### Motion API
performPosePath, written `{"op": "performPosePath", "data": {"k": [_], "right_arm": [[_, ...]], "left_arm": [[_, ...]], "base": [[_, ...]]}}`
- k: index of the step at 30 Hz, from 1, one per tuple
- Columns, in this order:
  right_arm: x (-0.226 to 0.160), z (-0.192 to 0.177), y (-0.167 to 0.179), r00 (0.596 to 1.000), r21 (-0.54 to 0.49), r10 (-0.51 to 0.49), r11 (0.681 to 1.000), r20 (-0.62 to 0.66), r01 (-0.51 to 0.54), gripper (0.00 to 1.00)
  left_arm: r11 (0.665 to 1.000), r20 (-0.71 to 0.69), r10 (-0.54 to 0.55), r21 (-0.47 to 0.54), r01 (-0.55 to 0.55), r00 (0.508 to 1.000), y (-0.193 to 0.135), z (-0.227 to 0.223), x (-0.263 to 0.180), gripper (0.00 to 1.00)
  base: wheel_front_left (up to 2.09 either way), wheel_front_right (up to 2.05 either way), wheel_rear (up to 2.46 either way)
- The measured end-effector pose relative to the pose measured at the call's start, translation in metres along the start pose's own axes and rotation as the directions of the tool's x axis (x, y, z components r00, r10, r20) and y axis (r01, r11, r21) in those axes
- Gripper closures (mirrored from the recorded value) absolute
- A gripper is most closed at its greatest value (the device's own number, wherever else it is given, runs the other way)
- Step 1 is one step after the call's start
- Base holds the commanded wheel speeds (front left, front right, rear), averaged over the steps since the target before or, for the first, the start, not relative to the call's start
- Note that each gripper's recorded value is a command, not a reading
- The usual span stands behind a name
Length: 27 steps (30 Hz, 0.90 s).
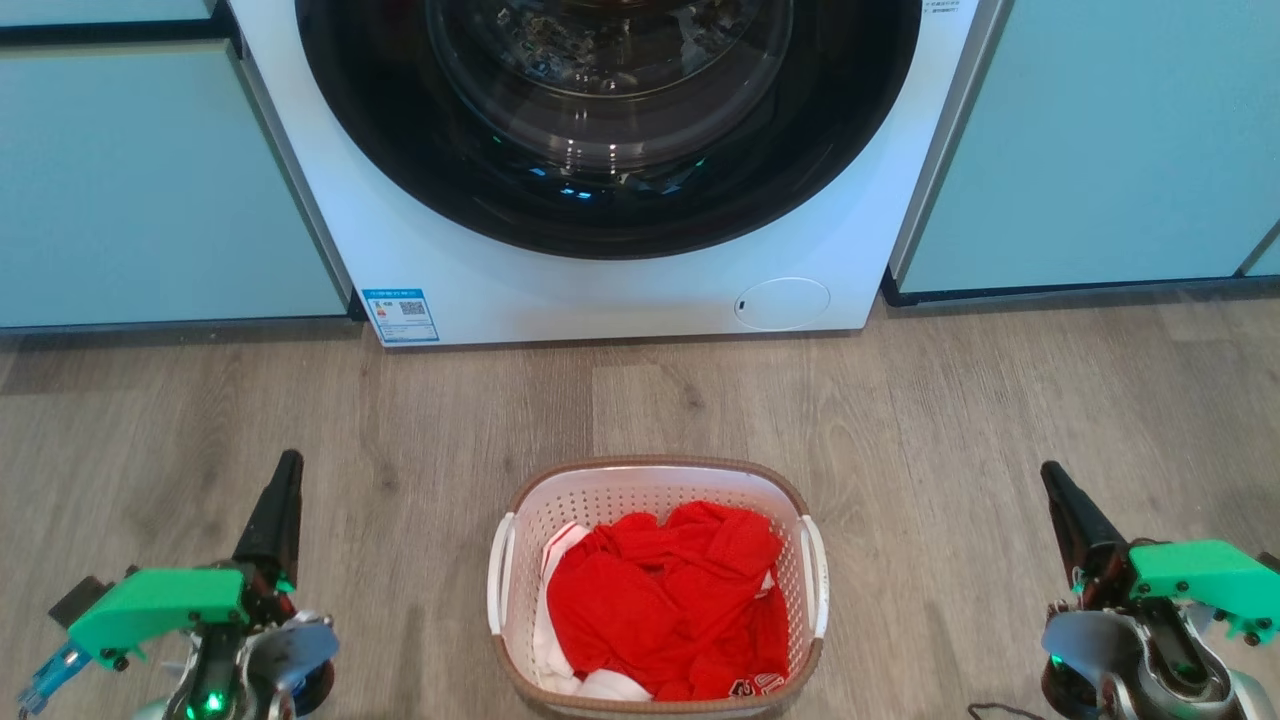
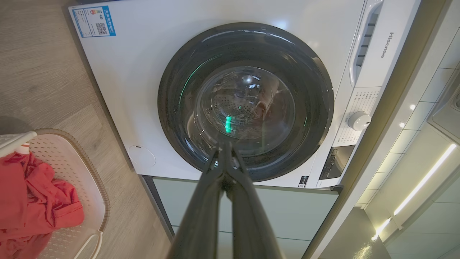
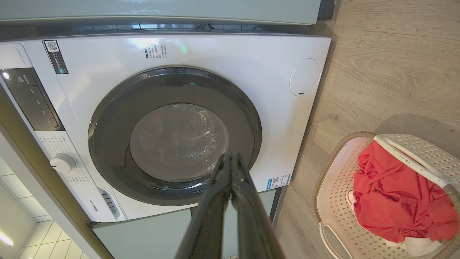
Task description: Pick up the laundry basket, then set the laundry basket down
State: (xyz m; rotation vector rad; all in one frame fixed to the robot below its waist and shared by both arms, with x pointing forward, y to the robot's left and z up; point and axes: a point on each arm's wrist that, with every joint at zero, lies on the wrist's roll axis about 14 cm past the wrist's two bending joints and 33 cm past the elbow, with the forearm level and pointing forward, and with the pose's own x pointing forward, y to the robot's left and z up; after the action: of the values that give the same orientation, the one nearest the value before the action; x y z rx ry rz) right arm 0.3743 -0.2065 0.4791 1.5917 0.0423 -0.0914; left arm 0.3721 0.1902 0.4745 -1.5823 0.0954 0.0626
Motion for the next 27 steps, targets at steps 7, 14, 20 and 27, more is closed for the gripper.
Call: {"op": "performPosePath", "data": {"k": [7,14,20,27], "right_arm": [[0.0,0.0,0.0,1.0,0.0,0.0,1.0,0.0,0.0,1.0],[0.0,0.0,0.0,1.0,0.0,0.0,1.0,0.0,0.0,1.0],[0.0,0.0,0.0,1.0,0.0,0.0,1.0,0.0,0.0,1.0],[0.0,0.0,0.0,1.0,0.0,0.0,1.0,0.0,0.0,1.0]], "left_arm": [[1.0,0.0,0.0,0.0,0.0,1.0,0.0,-0.0001,0.0,1.0],[1.0,0.0,0.0,0.0,0.0,1.0,0.0,-0.0001,0.0,1.0],[1.0,0.0,0.0,0.0,0.0,1.0,0.0,-0.0001,0.0,1.0],[1.0,0.0,0.0,0.0,0.0,1.0,0.0,0.0,0.0,1.0]], "base": [[0.0,0.0,0.0],[0.0,0.0,0.0],[0.0,0.0,0.0],[0.0,0.0,0.0]]}}
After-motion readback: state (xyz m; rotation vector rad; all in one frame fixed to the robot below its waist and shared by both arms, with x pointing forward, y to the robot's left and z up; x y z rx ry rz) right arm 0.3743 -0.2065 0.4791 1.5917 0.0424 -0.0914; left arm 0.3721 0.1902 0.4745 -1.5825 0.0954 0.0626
